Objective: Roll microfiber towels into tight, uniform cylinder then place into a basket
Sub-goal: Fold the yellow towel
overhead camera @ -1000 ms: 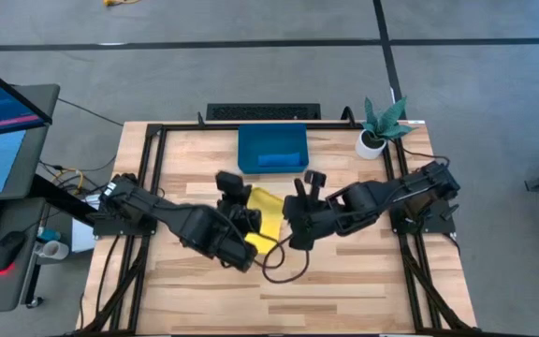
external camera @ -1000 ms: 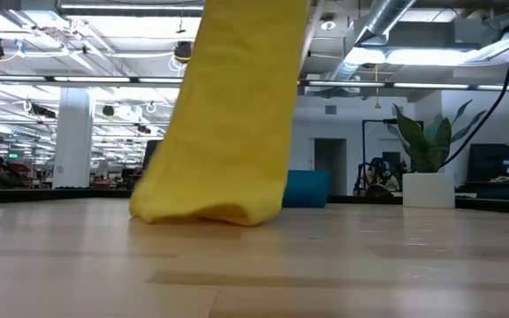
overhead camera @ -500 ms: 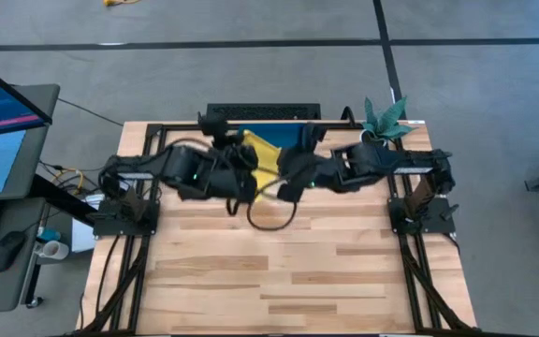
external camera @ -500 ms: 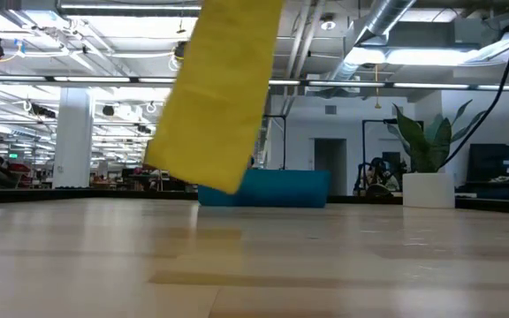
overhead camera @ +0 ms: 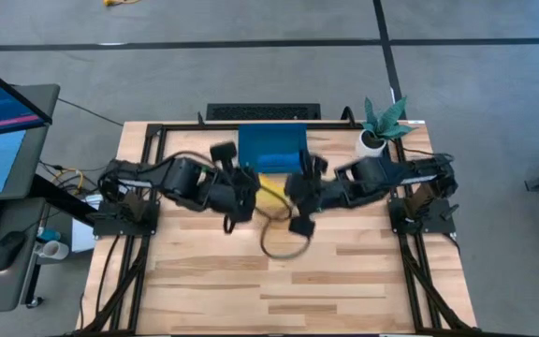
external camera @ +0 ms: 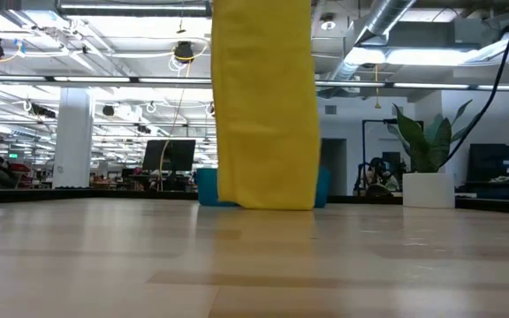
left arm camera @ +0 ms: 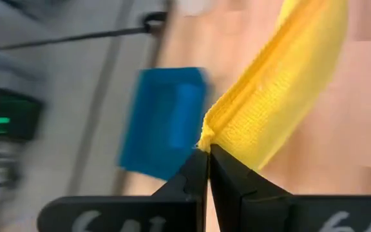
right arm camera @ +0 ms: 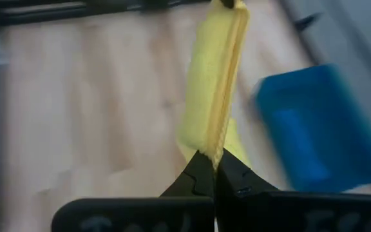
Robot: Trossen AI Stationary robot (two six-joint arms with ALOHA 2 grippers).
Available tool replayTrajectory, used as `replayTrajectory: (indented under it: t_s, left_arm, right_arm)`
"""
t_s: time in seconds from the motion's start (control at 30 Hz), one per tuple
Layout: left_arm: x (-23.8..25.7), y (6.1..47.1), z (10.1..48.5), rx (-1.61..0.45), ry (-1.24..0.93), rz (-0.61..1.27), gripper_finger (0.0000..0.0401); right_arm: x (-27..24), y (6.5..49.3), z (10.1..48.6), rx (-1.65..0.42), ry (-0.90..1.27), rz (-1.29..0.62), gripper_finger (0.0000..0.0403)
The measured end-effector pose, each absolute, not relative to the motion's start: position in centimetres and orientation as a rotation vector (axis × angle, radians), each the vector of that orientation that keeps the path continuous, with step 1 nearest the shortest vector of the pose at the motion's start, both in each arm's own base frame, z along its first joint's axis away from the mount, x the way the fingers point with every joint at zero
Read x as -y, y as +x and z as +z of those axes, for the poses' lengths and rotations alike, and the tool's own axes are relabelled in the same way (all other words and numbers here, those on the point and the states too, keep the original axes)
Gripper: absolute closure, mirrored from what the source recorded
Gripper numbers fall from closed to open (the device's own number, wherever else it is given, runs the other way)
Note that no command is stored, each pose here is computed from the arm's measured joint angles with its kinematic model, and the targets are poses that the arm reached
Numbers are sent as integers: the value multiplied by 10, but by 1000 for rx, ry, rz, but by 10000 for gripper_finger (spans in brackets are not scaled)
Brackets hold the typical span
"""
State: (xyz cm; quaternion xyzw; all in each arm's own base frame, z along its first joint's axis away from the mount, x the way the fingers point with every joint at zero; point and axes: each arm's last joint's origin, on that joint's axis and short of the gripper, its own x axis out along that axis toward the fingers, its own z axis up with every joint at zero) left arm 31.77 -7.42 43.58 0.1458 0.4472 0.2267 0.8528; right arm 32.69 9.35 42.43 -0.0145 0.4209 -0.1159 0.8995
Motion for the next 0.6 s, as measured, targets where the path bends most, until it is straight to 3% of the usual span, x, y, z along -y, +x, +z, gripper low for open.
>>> replayTrajectory:
  t_s: [0.27, 0.6]
  left_arm:
    - [126, 313, 416, -982, 139, 290, 401]
    - [157, 311, 406, -949, 194, 180, 401]
  right_arm:
    - [-148, 308, 423, -879, 77, -122, 395]
    - [-196, 308, 396, -950, 26, -61, 395]
